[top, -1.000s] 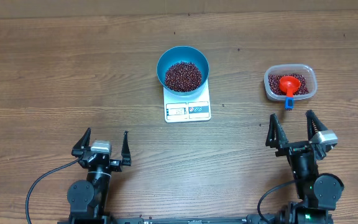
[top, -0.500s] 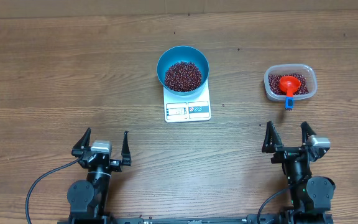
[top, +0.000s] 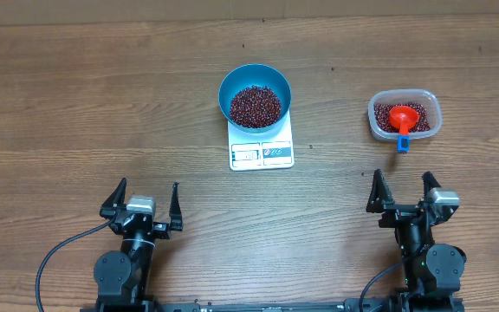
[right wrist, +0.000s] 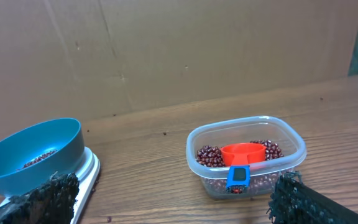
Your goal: Scoop item into bowl and weigh 150g on scale
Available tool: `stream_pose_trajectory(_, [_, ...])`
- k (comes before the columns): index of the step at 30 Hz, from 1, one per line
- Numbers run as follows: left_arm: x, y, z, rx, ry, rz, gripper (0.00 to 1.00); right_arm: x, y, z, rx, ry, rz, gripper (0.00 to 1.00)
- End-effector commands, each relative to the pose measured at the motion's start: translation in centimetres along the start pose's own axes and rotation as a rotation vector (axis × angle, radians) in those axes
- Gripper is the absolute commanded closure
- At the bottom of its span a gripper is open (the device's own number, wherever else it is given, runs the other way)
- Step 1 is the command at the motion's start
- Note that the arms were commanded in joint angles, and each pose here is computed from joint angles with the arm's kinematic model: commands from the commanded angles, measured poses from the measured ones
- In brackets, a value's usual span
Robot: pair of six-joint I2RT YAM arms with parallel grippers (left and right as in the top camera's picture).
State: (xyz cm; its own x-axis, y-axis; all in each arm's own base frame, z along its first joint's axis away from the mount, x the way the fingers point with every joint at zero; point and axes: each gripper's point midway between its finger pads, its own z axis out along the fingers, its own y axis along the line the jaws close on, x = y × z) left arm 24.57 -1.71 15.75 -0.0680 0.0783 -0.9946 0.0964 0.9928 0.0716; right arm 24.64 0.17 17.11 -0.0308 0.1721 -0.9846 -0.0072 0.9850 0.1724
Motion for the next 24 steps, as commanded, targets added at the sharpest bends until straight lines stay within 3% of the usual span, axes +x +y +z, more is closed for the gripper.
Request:
stream_pose_trajectory(1, [0.03,-0.23,-0.02,0.01,-0.004,-0.013,0.0,0.14,-0.29,0.01,0.017,-0.007,-0.036,0.0])
stream_pose_trajectory(24, [0.03,-0.23,-0.02,0.01,-0.004,-0.013,0.0,0.18,0.0,0.01,0.001,-0.005,-0.112,0.0])
